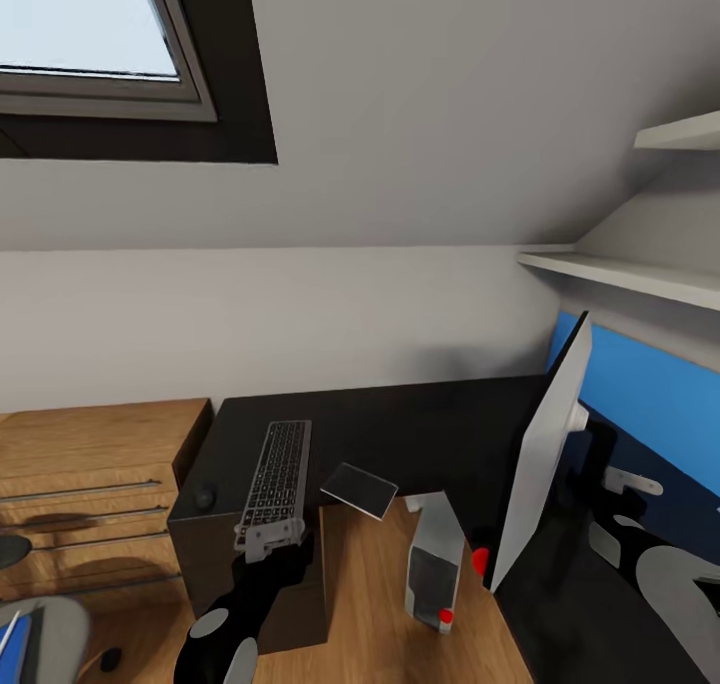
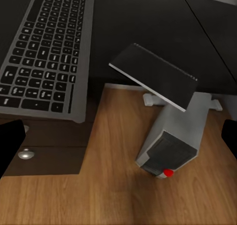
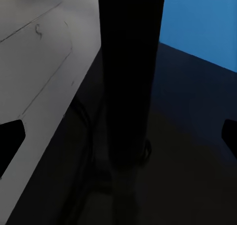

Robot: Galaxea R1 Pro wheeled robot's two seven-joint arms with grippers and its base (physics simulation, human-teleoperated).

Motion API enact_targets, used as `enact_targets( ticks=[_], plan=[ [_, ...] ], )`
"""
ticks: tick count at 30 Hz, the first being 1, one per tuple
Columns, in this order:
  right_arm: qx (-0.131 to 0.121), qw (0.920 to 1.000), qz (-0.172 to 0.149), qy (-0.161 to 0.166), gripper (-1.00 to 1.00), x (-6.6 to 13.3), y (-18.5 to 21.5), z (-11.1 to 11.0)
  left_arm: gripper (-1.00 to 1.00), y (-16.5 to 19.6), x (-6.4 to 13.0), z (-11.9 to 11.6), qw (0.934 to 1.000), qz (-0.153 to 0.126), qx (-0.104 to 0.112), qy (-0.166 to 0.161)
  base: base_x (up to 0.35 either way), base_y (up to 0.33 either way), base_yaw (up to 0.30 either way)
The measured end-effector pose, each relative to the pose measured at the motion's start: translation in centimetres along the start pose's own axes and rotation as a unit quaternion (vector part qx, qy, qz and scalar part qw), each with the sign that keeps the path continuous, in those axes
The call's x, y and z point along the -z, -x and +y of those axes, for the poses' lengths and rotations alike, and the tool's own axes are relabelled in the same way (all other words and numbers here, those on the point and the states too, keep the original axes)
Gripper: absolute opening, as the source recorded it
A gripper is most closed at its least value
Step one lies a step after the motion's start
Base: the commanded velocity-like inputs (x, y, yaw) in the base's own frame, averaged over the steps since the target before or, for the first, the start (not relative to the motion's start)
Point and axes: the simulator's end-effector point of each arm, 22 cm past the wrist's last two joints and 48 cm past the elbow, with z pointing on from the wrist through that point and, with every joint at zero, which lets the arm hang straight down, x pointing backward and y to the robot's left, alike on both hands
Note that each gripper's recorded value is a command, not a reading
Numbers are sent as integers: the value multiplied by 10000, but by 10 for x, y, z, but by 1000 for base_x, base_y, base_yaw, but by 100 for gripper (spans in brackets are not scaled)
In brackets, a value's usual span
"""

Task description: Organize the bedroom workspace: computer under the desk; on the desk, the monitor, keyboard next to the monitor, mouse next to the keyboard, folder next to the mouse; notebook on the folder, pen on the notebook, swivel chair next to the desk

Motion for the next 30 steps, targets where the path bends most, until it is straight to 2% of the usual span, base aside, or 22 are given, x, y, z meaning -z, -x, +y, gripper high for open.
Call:
enact_targets(
  ticks=[11,30],
  plan=[
    [-9,10000,-6,4,100,-5,-12,2,100,-11,-8,4,10000,9,-8,5,0,0,0],
    [-7,10000,-3,8,100,-5,-12,2,100,-15,-10,15,9999,52,-105,74,0,0,0]
  ],
)
